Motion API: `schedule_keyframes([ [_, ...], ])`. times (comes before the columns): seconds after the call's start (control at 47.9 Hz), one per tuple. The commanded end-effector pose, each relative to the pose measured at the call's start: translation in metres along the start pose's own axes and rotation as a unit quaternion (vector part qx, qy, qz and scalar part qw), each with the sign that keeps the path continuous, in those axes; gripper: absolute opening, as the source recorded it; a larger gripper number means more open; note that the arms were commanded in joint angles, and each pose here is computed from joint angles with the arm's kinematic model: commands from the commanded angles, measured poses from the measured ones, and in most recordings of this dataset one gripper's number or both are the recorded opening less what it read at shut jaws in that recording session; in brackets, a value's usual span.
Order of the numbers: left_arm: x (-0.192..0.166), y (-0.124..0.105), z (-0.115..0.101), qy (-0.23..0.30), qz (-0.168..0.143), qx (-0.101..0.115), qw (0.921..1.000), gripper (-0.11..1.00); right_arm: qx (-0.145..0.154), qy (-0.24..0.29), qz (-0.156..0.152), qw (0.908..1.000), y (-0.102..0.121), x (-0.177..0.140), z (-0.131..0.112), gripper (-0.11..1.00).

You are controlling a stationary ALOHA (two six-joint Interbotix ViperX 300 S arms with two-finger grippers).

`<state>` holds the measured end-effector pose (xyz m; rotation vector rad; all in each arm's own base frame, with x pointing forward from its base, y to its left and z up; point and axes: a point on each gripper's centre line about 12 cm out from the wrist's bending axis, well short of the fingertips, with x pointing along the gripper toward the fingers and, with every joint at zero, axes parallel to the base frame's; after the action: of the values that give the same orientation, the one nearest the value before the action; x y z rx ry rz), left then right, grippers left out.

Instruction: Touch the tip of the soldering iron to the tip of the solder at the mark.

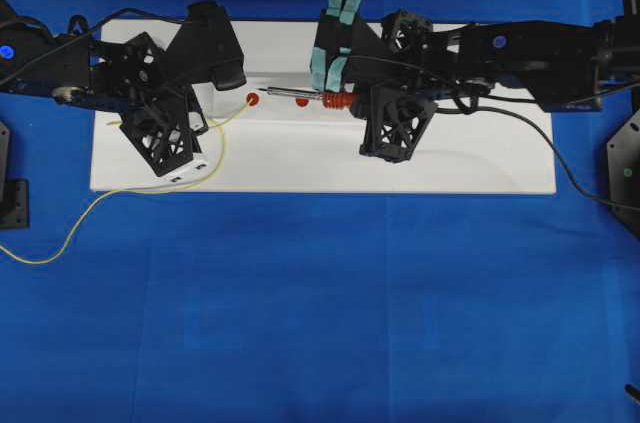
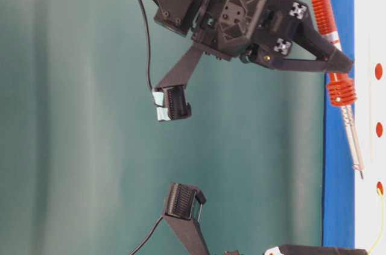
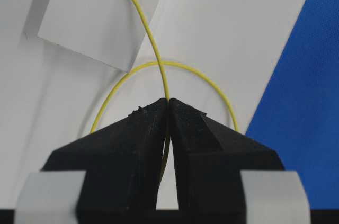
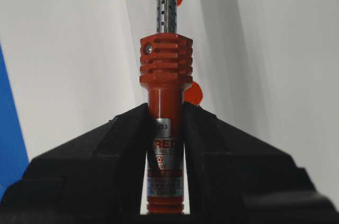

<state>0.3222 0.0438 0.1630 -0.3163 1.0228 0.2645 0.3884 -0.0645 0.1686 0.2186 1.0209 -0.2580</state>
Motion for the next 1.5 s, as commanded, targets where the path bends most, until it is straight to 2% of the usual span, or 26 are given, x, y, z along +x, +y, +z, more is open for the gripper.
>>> schedule_keyframes([
  [0.0, -0.0051, -0.0023, 0.0087, -0.015, -0.004, 0.001, 0.9999, 0.02, -0.004, -0.019, 0.004, 0.9998, 0.0042, -0.0067, 0.0119, 0.06],
  [1.483, -0.0048, -0.0037, 0.0135, -0.001, 0.000, 0.001, 1.0000, 0.02, -0.008, -0.009, 0.002, 0.9999, 0.0056, 0.0014, 0.0098, 0.06],
])
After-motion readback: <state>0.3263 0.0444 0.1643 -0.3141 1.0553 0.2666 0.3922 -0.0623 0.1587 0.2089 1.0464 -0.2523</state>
